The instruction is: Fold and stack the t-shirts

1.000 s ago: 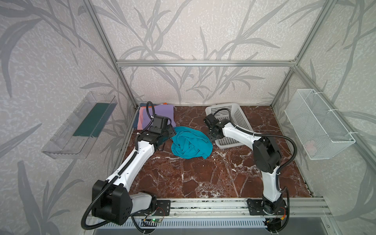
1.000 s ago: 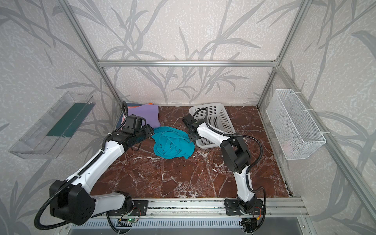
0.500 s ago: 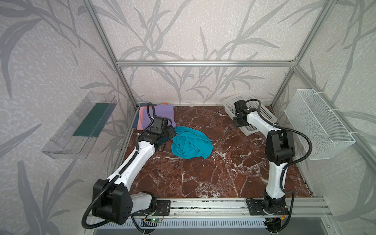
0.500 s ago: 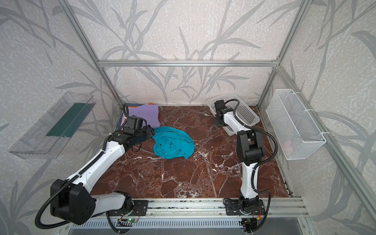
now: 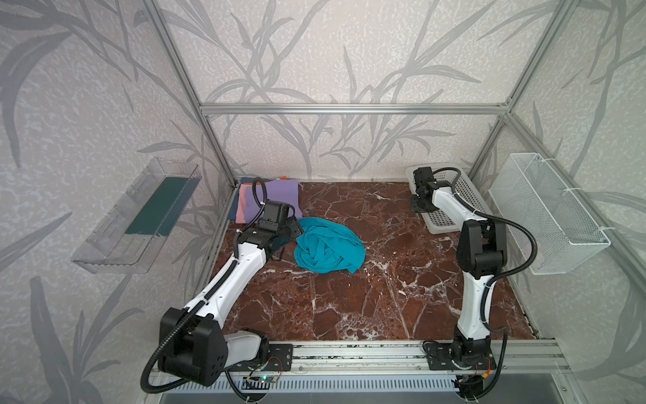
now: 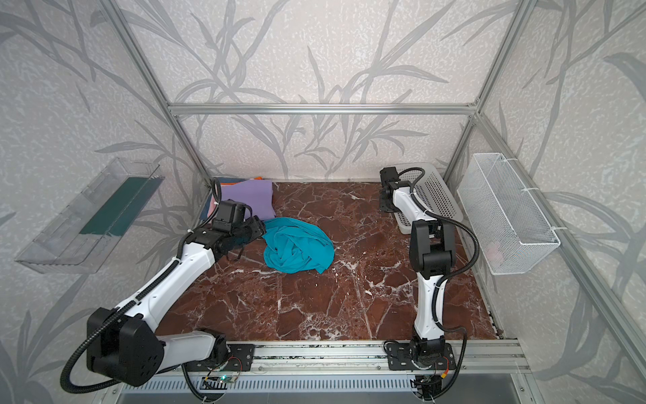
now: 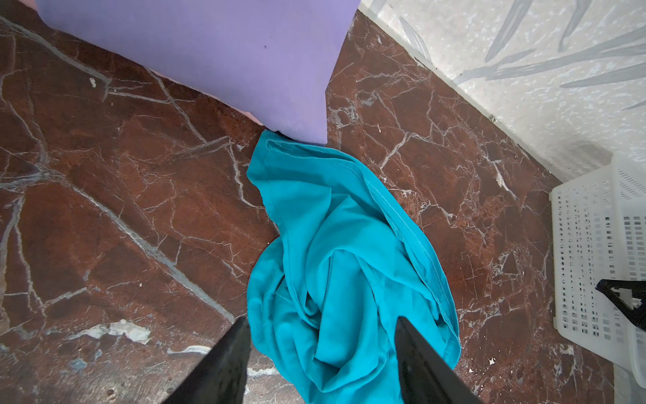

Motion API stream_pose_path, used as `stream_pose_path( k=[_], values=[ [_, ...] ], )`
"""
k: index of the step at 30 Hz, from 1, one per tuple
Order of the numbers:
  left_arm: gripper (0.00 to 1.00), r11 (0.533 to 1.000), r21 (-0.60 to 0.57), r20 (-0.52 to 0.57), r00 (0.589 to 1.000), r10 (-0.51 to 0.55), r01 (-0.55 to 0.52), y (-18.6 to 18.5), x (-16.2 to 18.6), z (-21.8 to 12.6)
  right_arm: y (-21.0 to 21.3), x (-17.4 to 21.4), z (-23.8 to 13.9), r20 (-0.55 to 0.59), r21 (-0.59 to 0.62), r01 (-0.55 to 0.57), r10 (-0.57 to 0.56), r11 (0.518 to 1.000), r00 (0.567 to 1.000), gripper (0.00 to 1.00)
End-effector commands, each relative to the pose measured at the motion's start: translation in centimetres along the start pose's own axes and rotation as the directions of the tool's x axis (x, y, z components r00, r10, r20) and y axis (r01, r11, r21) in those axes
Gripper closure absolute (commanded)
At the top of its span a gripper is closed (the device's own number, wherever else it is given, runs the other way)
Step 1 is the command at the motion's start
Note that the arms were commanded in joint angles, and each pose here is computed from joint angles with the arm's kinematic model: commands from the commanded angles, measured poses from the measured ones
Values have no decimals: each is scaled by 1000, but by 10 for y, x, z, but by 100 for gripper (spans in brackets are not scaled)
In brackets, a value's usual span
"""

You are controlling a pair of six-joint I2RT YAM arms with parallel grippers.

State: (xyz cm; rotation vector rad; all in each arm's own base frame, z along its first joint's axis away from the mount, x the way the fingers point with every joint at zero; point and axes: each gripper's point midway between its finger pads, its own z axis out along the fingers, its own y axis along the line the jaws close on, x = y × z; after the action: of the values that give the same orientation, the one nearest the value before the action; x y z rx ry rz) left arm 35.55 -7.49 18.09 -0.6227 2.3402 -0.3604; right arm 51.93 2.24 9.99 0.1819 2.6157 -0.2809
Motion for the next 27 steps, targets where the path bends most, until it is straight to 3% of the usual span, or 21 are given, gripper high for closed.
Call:
stream_pose_path(
  k=[1, 4, 9, 18, 20, 21, 22, 23, 24, 27],
  values=[
    [34, 1000, 12, -35, 999, 4, -4, -1, 8, 4, -13, -5, -18, 20, 37, -55, 55, 998, 998, 67],
    [29, 999, 45, -74, 997, 28, -25, -10, 16, 9, -12, -10, -35, 59, 18, -60, 59, 998, 997, 54],
    [21, 997, -2, -152, 985, 77, -78, -8, 37, 28, -14, -20, -85, 161, 11, -65, 62, 998, 985, 36],
    [18, 973, -104, -319, 933, 165, -207, -4, 87, 77, 25, 1, -189, 377, -169, 1, 64, 986, 924, 28],
    [29, 969, -106, -350, 920, 175, -225, -8, 99, 88, 44, 13, -201, 383, -233, 46, 48, 971, 922, 28],
    [47, 968, -95, -371, 910, 183, -234, -11, 104, 93, 55, 19, -205, 379, -266, 76, 32, 961, 925, 29],
    [74, 968, -85, -393, 901, 184, -235, -15, 109, 96, 64, 26, -208, 374, -291, 104, 13, 951, 927, 30],
    [93, 969, -76, -411, 892, 185, -236, -20, 112, 97, 75, 34, -209, 367, -315, 133, -9, 940, 930, 30],
    [100, 968, -65, -418, 887, 194, -242, -27, 113, 97, 85, 42, -210, 356, -337, 161, -33, 928, 934, 31],
    [100, 965, 0, -388, 890, 241, -261, -59, 100, 81, 113, 69, -208, 333, -382, 240, -109, 892, 937, 33]
  ],
)
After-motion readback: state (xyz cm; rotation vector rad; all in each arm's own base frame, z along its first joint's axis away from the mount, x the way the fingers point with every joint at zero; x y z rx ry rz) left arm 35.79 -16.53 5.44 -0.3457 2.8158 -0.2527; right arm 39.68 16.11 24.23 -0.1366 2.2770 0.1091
